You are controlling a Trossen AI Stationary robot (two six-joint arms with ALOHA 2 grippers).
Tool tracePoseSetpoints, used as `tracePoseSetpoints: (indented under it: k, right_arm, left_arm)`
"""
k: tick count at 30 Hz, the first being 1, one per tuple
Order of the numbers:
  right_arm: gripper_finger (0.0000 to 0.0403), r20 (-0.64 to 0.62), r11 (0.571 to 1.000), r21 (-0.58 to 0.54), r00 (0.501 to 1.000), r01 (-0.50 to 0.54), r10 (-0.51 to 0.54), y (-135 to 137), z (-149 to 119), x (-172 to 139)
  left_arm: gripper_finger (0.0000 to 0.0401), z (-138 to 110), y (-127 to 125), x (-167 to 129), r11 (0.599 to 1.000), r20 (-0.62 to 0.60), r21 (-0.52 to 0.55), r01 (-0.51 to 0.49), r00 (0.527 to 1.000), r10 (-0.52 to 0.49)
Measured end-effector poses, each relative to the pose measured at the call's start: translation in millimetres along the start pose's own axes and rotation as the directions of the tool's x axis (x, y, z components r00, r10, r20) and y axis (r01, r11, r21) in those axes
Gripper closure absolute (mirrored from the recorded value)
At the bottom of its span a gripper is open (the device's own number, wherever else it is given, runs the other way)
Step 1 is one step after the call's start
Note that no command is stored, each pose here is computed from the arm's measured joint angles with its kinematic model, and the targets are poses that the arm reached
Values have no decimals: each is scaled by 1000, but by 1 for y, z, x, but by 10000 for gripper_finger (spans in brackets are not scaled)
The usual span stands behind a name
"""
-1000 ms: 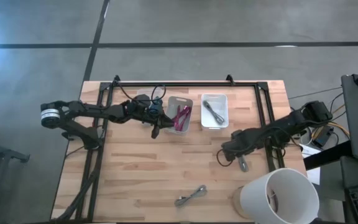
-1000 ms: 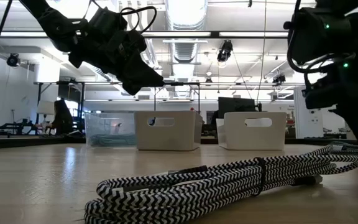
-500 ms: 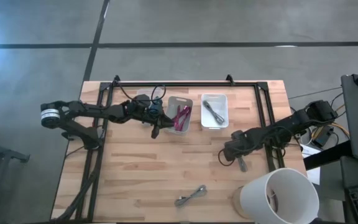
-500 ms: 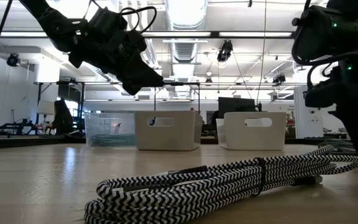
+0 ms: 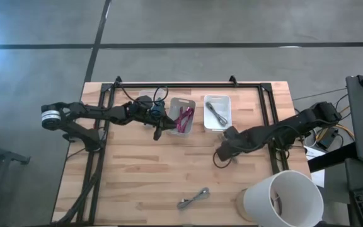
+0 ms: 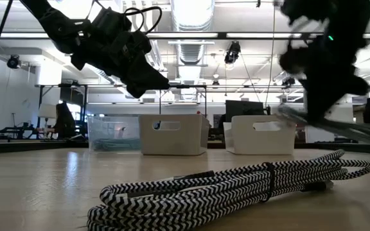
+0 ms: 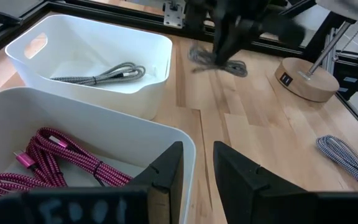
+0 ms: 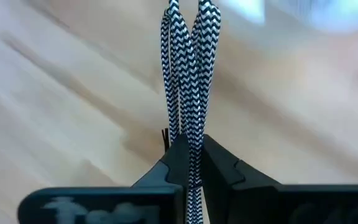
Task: Pick & Place USB Port
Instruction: Put the top white charger cable into the white bin
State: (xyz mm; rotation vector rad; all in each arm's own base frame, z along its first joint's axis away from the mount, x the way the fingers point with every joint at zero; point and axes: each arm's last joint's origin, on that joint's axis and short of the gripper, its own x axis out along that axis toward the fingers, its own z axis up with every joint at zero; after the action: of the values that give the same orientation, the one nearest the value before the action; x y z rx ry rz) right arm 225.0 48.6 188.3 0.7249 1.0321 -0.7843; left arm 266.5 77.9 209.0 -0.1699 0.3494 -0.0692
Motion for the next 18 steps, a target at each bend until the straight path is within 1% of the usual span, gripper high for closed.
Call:
tracePoseSetpoints:
  k: [3, 6, 8, 11, 14, 18]
  right_arm:
    - [384, 153, 999, -48, 988, -4, 11, 11, 14, -14]
    - [384, 294, 998, -56, 956, 22, -5, 19, 30, -25]
    - [384, 360, 997, -59, 933, 47, -23, 20, 43, -31]
    - [384, 408, 996, -40, 911, 84, -60, 17, 64, -36]
    - [385, 421, 992, 7, 900, 125, -116, 7, 87, -34]
    - [383, 421, 977, 119, 882, 178, -212, -17, 113, -22]
  left_arm:
    - [311, 0, 0, 0, 1000, 0, 0, 0, 1000, 0]
    - [311, 0, 0, 0, 1000, 0, 0, 0, 1000, 0]
    - [311, 0, 0, 0, 1000, 0, 0, 0, 1000, 0]
    - [311, 0, 0, 0, 1000, 0, 0, 0, 1000, 0]
    - [311, 0, 0, 0, 1000, 0, 0, 0, 1000, 0]
    - [311, 0, 0, 0, 1000, 0, 0, 0, 1000, 0]
